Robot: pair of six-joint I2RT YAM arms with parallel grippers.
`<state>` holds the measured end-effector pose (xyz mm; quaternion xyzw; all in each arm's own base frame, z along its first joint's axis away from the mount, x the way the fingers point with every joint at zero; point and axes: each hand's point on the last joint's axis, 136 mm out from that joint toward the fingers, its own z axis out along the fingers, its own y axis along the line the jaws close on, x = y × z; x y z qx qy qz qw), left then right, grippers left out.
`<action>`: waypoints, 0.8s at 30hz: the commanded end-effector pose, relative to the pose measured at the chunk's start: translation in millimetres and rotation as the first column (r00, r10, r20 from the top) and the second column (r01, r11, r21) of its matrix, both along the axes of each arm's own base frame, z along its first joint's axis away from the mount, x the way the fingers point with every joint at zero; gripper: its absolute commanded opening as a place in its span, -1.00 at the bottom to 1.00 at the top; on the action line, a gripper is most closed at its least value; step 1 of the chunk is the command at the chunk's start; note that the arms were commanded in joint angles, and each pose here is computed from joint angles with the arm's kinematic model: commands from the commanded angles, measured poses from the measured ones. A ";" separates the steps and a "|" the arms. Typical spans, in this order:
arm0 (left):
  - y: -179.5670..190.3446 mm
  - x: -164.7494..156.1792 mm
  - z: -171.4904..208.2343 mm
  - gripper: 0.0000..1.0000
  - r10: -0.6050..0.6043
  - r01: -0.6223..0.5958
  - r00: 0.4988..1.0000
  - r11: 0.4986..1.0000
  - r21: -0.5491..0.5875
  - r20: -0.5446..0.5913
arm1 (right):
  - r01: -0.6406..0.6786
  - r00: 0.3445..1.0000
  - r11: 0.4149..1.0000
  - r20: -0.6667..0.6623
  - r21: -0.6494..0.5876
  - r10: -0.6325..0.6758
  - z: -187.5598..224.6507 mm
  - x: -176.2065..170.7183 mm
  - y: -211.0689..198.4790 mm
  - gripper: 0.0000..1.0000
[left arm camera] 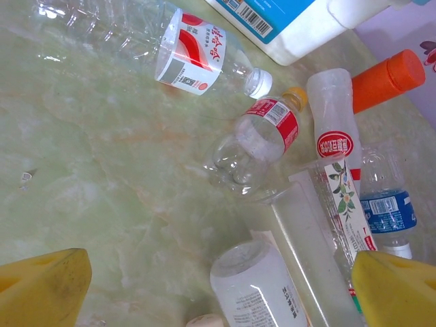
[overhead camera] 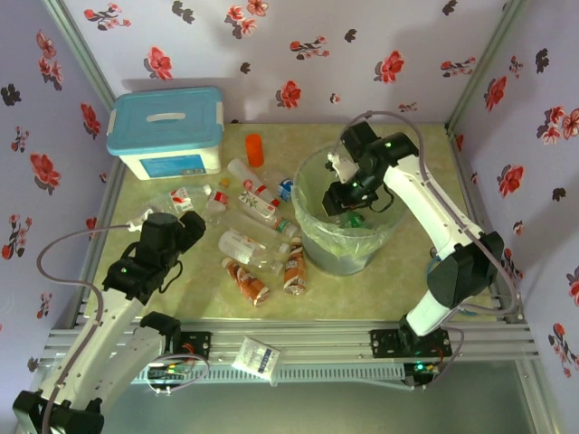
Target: Put the plastic bottles in the bin
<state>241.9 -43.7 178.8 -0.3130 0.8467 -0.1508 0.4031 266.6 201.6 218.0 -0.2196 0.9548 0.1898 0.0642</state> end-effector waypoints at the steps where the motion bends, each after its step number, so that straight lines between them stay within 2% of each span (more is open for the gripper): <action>1: 5.4 -2.1 -10.3 0.95 0.010 -0.008 0.999 0.999 0.039 -0.031 | 0.034 0.997 0.998 0.072 0.046 -0.037 15.4 0.7 -2.4 -0.03; 5: -7.3 -5.2 -25.2 0.95 -0.029 0.029 0.995 1.000 0.003 -0.096 | 0.111 0.955 0.991 0.267 0.077 -0.128 49.5 23.1 -11.7 0.04; 9: -25.0 -17.2 -43.9 0.95 -0.075 0.071 0.982 0.997 -0.030 -0.175 | 0.223 0.859 0.970 0.451 0.095 -0.242 83.1 49.5 -30.9 0.12; 12: -36.7 -27.3 -56.3 0.95 -0.089 0.073 0.974 0.994 -0.085 -0.209 | 0.272 0.771 0.946 0.549 0.174 -0.323 106.7 63.1 -37.0 0.33; 16: -71.6 -41.4 -66.3 0.92 -0.159 0.096 0.962 0.958 -0.271 -0.221 | 0.299 0.706 0.920 0.590 0.253 -0.391 126.9 71.8 -42.4 0.53; 20: -101.4 -68.5 -77.8 0.92 -0.232 0.114 0.934 0.915 -0.388 -0.273 | 0.305 0.699 0.920 0.599 0.245 -0.391 128.6 76.7 -45.3 0.60; 24: -137.2 -80.1 -91.2 0.91 -0.290 0.135 0.923 0.859 -0.494 -0.253 | 0.308 0.709 0.920 0.587 0.242 -0.392 122.0 79.6 -44.2 0.61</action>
